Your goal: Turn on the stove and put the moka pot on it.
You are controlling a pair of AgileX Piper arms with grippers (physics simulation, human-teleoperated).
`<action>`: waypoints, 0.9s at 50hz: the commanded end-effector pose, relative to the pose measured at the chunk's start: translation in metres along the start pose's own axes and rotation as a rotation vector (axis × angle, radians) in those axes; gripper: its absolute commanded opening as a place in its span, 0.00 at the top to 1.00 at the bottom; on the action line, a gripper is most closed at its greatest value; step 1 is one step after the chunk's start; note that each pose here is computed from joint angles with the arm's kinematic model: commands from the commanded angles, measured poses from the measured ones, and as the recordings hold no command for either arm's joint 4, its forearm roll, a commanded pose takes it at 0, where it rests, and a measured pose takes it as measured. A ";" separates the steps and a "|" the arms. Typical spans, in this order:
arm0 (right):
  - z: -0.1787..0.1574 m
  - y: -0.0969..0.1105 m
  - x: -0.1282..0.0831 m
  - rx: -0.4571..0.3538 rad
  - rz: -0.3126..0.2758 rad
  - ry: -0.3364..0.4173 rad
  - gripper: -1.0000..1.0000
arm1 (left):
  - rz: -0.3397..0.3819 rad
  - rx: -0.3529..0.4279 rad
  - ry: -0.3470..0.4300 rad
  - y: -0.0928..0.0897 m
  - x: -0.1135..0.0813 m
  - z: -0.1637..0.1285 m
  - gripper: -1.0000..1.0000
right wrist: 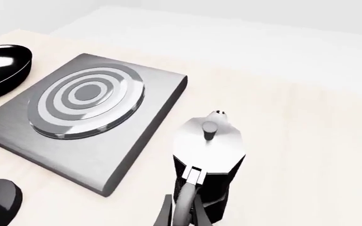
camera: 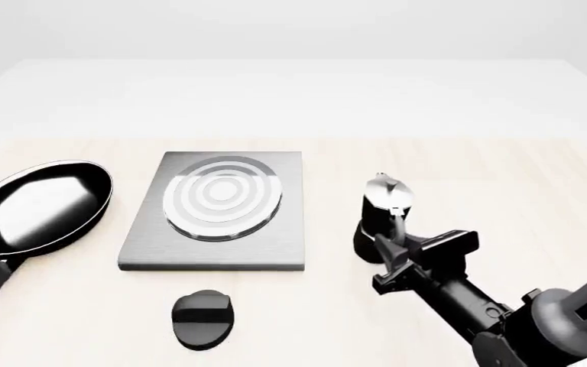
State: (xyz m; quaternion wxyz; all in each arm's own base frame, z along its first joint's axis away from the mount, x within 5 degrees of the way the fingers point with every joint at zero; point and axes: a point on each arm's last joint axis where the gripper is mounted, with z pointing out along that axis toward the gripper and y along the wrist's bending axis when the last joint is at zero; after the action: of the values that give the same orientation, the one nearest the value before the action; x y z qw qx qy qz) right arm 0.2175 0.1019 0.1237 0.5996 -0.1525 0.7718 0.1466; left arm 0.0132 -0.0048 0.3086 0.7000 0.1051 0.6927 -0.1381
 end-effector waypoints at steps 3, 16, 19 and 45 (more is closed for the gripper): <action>-0.001 0.007 0.000 -0.032 0.016 0.007 1.00 | 0.000 0.009 -0.003 0.000 0.001 0.001 0.00; -0.023 0.005 -0.037 -0.021 -0.074 -0.121 1.00 | -0.006 0.004 -0.001 0.000 0.002 0.001 0.00; -0.029 0.006 -0.050 -0.018 -0.114 -0.175 1.00 | -0.009 0.002 -0.001 0.000 0.002 0.001 0.00; -0.011 0.039 -0.107 -0.107 -0.269 -0.362 1.00 | -0.014 -0.036 0.000 0.000 -0.008 -0.005 0.00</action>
State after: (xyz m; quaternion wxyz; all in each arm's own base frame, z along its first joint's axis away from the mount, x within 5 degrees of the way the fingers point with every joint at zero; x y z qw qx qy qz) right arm 0.2084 0.1143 0.2127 0.7153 -0.2293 0.6497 0.1166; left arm 0.0108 -0.0036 0.3119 0.6992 0.0939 0.6956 -0.1356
